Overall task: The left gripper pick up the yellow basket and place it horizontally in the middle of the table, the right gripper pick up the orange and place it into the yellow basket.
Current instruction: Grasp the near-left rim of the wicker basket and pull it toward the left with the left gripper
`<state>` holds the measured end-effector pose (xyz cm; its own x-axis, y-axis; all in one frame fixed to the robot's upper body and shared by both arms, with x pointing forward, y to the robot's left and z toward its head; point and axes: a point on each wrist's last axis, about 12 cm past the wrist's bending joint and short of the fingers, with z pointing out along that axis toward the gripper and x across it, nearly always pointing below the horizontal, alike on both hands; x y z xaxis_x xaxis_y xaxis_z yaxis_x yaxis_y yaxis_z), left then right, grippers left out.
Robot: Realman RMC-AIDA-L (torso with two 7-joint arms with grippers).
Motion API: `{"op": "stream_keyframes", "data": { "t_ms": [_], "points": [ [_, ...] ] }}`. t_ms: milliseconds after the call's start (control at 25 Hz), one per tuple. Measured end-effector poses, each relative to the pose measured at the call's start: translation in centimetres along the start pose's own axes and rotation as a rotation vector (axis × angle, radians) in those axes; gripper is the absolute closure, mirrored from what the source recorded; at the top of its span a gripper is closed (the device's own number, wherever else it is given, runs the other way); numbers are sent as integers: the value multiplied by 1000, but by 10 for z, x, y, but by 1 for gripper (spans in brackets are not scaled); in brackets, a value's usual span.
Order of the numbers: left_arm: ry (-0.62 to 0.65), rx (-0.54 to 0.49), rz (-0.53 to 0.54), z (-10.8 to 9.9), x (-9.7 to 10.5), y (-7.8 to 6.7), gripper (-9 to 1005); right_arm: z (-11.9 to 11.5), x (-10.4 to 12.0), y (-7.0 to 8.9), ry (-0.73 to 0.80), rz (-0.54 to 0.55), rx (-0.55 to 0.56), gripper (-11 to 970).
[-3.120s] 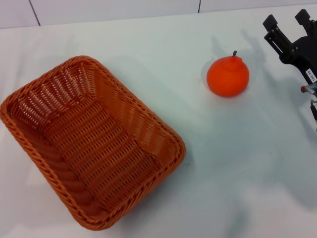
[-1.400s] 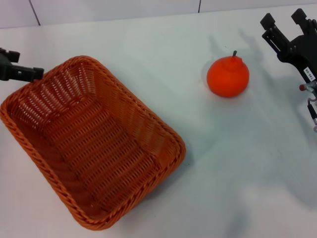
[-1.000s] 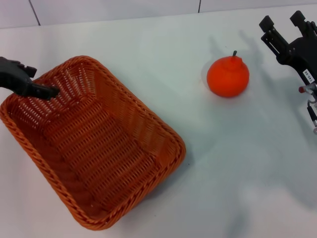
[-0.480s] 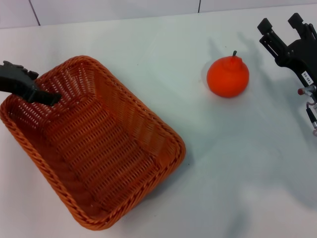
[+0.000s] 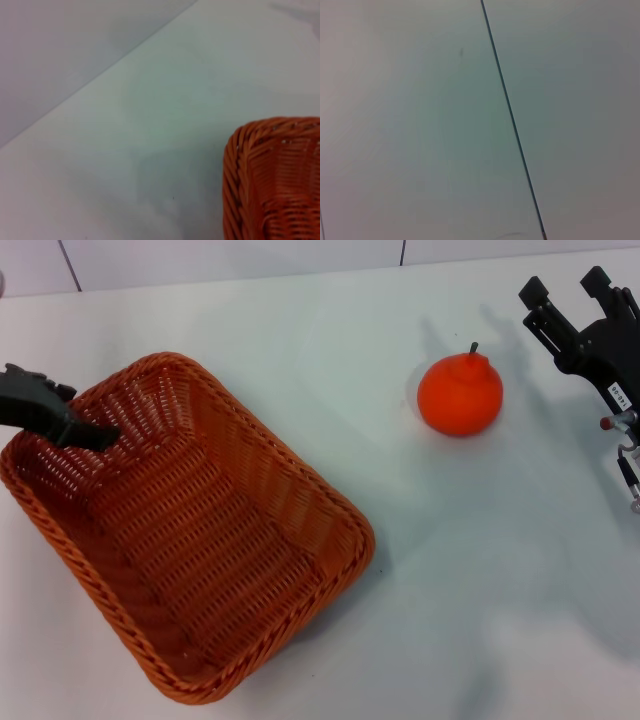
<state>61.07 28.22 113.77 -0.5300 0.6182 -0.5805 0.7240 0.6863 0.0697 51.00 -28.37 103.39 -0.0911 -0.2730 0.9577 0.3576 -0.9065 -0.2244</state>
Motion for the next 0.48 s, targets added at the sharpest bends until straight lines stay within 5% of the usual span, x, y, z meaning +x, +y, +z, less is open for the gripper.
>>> {"op": "stream_keyframes", "data": {
  "t_ms": [480],
  "points": [
    [31, -8, 11, 2, 3, -3, 273, 1, -1, 1, -8, 0, -6, 29]
  ]
}}
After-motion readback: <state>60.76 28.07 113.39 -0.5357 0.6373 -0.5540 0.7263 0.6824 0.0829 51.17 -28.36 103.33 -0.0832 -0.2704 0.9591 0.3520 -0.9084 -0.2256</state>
